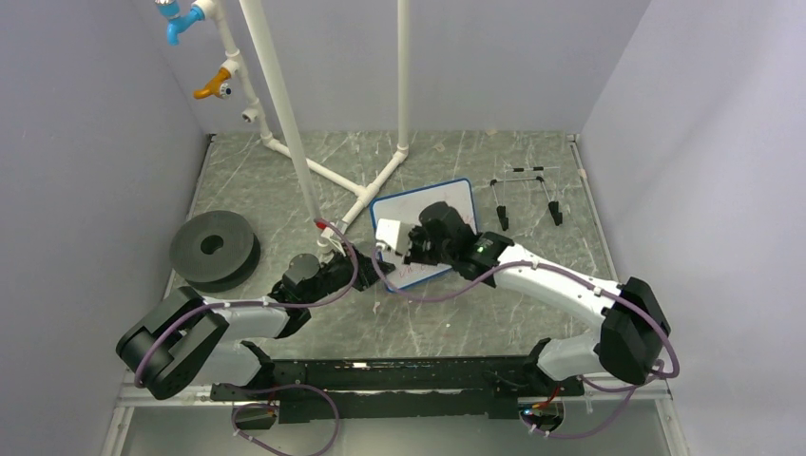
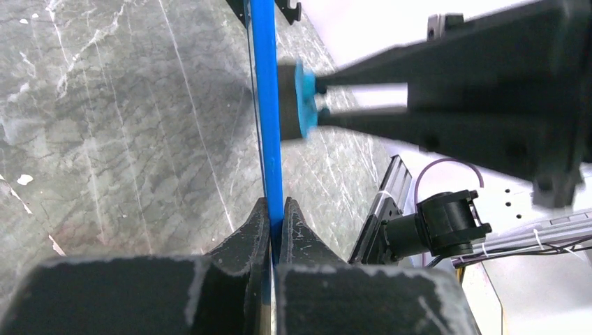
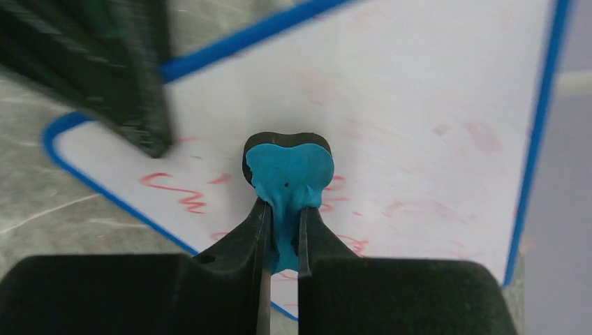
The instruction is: Erase the whiteboard
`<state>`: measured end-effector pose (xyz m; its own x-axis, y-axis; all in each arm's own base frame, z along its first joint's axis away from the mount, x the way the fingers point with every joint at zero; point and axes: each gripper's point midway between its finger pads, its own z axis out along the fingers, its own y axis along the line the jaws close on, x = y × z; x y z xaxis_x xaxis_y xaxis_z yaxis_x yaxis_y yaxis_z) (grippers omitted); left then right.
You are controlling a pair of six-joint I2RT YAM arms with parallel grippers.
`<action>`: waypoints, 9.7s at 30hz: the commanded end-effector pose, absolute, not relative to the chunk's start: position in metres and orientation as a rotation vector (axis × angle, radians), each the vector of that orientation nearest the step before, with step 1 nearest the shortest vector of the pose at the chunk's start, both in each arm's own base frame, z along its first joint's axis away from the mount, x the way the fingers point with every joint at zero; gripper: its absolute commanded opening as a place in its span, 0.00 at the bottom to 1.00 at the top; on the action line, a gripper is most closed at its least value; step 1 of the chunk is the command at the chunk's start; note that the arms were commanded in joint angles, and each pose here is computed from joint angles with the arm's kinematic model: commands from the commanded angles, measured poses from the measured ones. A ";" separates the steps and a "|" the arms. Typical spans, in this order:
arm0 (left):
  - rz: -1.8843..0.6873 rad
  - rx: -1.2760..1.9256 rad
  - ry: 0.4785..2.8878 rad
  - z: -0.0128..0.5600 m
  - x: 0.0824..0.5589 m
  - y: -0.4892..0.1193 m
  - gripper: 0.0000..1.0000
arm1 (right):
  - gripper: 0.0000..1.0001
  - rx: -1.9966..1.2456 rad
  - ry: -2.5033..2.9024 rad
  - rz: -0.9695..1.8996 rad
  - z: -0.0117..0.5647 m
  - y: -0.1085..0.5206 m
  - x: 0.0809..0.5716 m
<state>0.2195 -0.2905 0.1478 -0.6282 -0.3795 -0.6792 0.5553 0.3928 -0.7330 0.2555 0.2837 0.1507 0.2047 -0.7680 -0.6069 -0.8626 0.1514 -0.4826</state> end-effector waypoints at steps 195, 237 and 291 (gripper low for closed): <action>-1.565 0.403 1.438 0.226 0.194 -0.305 0.00 | 0.00 -1.487 1.676 0.523 0.200 0.308 0.269; -1.595 0.350 1.407 0.233 0.191 -0.300 0.00 | 0.00 -1.330 1.762 0.326 0.162 0.201 0.298; -1.583 0.365 1.404 0.232 0.192 -0.300 0.00 | 0.00 -1.811 1.631 0.329 0.104 0.210 0.219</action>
